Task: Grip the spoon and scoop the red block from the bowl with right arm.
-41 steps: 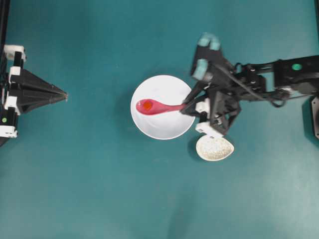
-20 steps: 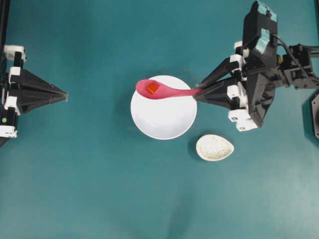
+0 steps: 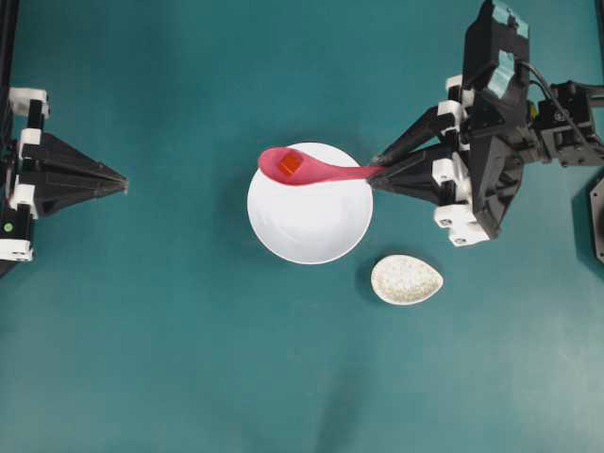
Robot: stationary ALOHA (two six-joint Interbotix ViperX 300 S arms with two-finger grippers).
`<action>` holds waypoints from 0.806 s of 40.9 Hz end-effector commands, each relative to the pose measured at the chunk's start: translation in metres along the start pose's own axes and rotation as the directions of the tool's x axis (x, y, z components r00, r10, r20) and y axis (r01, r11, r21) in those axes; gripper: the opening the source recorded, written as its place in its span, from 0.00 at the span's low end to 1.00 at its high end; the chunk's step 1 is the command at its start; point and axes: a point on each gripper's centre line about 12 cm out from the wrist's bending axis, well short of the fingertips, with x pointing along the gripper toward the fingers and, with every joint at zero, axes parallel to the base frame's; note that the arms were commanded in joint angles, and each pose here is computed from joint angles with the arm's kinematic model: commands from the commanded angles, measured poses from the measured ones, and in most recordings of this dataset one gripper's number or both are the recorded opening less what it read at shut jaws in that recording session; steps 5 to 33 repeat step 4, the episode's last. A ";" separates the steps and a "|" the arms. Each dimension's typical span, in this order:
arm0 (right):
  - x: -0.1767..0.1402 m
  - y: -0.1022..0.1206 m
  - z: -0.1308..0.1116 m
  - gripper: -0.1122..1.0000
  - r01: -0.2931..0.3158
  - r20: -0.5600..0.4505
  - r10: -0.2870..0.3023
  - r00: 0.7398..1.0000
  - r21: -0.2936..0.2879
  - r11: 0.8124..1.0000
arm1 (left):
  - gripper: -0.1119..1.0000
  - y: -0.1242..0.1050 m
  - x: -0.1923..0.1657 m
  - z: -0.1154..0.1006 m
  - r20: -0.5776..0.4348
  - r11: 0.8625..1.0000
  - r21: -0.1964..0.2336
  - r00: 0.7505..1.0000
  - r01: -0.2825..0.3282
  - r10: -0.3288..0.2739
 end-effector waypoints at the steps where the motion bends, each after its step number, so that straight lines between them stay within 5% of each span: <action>1: -0.006 0.002 0.008 0.32 -0.006 0.030 0.006 1.000 -0.004 1.000 | 0.10 -0.001 -0.004 0.013 0.021 1.000 0.004 1.000 0.003 -0.003; 33: -0.006 0.002 0.008 0.32 -0.006 0.030 0.006 1.000 -0.005 1.000 | 0.10 -0.001 -0.008 0.014 0.017 1.000 0.004 1.000 0.003 -0.003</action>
